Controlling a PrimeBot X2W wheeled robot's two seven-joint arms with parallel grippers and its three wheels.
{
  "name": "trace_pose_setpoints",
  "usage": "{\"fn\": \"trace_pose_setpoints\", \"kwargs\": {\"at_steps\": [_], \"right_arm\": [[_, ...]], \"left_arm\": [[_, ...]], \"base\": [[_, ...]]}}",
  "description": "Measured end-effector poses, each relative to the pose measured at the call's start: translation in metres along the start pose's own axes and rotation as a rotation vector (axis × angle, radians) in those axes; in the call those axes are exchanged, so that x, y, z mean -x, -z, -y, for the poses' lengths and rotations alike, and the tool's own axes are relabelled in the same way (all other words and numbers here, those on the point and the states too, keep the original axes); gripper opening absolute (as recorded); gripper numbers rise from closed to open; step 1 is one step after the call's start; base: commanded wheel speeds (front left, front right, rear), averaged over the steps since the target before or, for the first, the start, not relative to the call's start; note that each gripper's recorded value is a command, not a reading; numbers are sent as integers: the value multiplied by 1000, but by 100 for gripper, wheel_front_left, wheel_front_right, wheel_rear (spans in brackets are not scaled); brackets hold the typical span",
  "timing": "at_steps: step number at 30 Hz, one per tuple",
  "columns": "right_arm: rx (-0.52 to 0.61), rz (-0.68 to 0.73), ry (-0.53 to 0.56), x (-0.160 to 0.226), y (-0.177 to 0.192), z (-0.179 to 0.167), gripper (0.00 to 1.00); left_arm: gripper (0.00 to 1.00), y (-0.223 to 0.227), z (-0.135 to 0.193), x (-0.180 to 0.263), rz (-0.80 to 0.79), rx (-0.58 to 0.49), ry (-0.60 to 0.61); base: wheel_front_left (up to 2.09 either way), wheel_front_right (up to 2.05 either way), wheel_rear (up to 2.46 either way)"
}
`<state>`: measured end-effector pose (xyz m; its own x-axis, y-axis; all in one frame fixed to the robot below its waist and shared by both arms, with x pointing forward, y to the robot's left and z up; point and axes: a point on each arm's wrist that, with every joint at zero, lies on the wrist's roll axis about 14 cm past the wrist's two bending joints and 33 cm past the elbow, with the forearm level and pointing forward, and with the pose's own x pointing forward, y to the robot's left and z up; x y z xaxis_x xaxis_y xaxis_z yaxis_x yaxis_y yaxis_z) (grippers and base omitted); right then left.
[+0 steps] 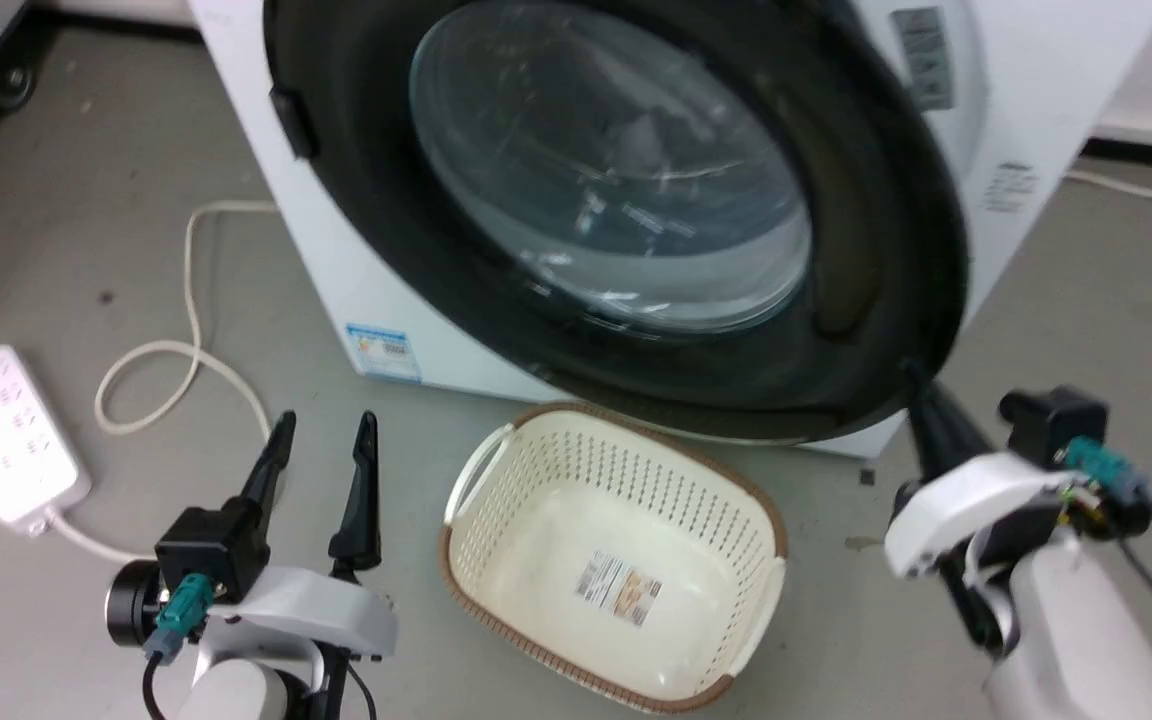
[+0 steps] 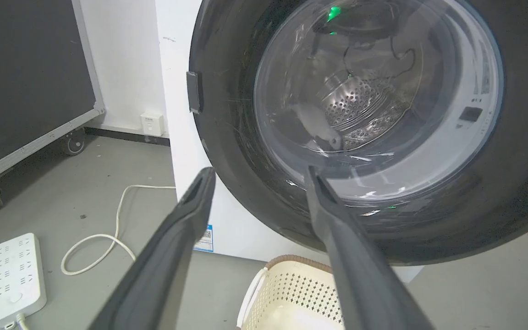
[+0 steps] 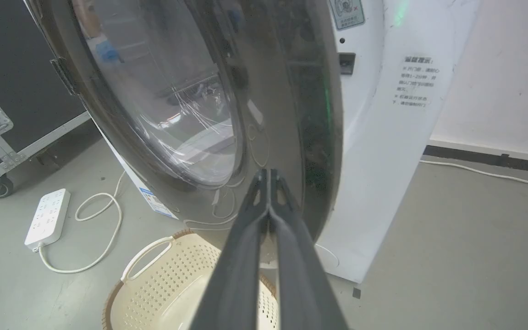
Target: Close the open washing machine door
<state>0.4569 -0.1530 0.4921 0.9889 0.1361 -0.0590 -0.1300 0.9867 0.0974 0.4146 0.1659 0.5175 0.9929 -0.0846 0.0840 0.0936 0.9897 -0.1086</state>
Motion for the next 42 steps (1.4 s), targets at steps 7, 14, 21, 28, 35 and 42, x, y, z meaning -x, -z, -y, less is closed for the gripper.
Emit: {"fn": "trace_pose_setpoints", "kwargs": {"at_steps": [7, 14, 21, 28, 35, 42], "right_arm": [[5, 0, 62, -41, 4, 20, 0], [14, 45, 127, -83, -12, 43, 0], [-13, 66, 191, -111, -14, 64, 0], [-52, 101, 217, -109, -22, 70, 0], [-2, 372, 225, -54, -108, 77, 0], [28, 312, 207, 30, -77, 70, 0]], "left_arm": [[100, 11, -15, -6, -21, 4, -49], [100, 16, -21, -19, -21, 7, -67], [100, 32, -25, -28, -52, 10, -74], [100, 31, -22, -32, -45, 1, -62], [100, 3, -16, -28, 23, -4, -45], [100, -14, 1, -11, 53, 1, -4]], "base": [[0, 0, 0], [0, 0, 0], [0, 0, 0], [0, 0, 0], [0, 0, 0], [0, 0, 0]]}}
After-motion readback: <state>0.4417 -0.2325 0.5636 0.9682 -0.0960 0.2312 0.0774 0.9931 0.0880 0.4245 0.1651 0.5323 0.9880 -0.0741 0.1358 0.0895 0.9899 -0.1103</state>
